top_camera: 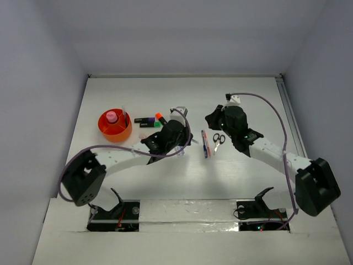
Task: Sort the stationery into containers
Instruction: Pick up the pen from the center of the board.
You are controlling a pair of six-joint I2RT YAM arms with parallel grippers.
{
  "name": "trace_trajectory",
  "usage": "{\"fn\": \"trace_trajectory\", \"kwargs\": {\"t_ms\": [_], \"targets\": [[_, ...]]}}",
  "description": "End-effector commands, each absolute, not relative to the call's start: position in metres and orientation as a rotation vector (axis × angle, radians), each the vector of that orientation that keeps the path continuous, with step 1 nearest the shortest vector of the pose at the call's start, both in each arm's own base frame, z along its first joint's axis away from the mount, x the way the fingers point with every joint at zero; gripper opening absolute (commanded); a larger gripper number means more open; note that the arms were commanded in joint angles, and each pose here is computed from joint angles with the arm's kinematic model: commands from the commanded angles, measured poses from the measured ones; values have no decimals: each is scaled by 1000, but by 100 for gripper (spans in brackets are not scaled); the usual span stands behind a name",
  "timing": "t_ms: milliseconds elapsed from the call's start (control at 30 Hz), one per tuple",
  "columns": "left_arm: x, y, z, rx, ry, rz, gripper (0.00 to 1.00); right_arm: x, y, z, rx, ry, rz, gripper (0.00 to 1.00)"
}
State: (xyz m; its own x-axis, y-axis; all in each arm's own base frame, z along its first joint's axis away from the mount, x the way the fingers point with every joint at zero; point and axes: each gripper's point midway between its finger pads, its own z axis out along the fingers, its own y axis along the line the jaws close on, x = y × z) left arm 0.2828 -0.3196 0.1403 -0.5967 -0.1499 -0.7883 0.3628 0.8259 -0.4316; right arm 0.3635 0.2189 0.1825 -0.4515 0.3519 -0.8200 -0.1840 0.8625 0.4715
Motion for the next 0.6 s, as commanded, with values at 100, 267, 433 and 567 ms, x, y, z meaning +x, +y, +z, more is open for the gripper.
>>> {"fn": "trace_trajectory", "kwargs": {"t_ms": [100,267,433,567], "targets": [[316,-346,145,100,2045,-692,14,337,185,154,52,2081,493,0],[332,-342,120,-34,2117,-579,32,328,179,134,32,2150,462,8],[338,-339,97,-129,2178,-507,40,324,191,133,-14,2164,532,20],[341,-331,84,-176,2190,-446,43,322,194,132,-30,2161,555,23]]}}
